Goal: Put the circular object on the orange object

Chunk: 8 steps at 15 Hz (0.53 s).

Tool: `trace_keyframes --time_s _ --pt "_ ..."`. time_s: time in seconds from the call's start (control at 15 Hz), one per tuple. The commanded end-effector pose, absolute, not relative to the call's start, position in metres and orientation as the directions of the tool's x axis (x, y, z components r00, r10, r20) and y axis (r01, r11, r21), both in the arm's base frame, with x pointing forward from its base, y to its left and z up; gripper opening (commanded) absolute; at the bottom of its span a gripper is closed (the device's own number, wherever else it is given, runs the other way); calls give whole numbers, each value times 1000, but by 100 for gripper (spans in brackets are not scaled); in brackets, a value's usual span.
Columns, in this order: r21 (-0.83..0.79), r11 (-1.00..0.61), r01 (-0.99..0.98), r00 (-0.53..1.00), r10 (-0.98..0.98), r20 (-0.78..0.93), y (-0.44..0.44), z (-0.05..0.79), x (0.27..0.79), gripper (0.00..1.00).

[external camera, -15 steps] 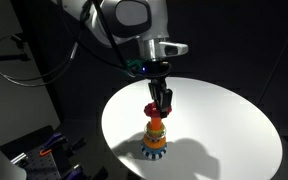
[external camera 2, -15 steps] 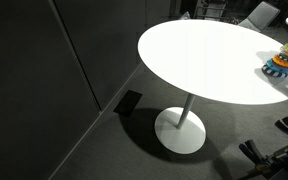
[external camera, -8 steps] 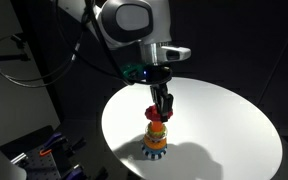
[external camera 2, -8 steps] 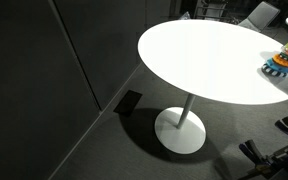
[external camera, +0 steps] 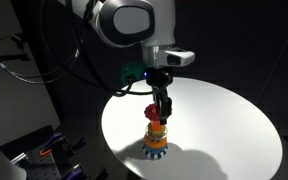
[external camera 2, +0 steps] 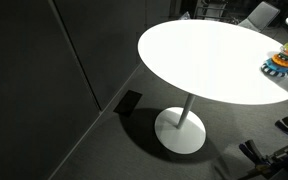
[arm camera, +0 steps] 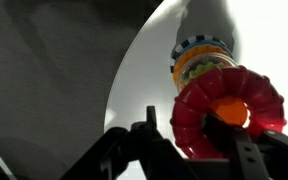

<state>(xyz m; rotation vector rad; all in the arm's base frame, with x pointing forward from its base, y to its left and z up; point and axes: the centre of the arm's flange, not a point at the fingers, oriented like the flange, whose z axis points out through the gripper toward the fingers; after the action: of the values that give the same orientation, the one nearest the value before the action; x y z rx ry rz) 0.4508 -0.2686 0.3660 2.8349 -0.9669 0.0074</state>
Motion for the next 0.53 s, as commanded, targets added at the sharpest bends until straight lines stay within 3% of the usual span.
trace_keyframes --time_s 0.0,0.13,0.2,0.47 --pt "107 -782 -613 788 -615 24 -272 354 445 82" --pt "104 -782 -615 787 -617 14 -272 351 444 97" --pt "103 -782 -615 787 -617 10 -272 349 444 100" --pt "100 -784 -613 788 -616 1 -274 347 443 100"
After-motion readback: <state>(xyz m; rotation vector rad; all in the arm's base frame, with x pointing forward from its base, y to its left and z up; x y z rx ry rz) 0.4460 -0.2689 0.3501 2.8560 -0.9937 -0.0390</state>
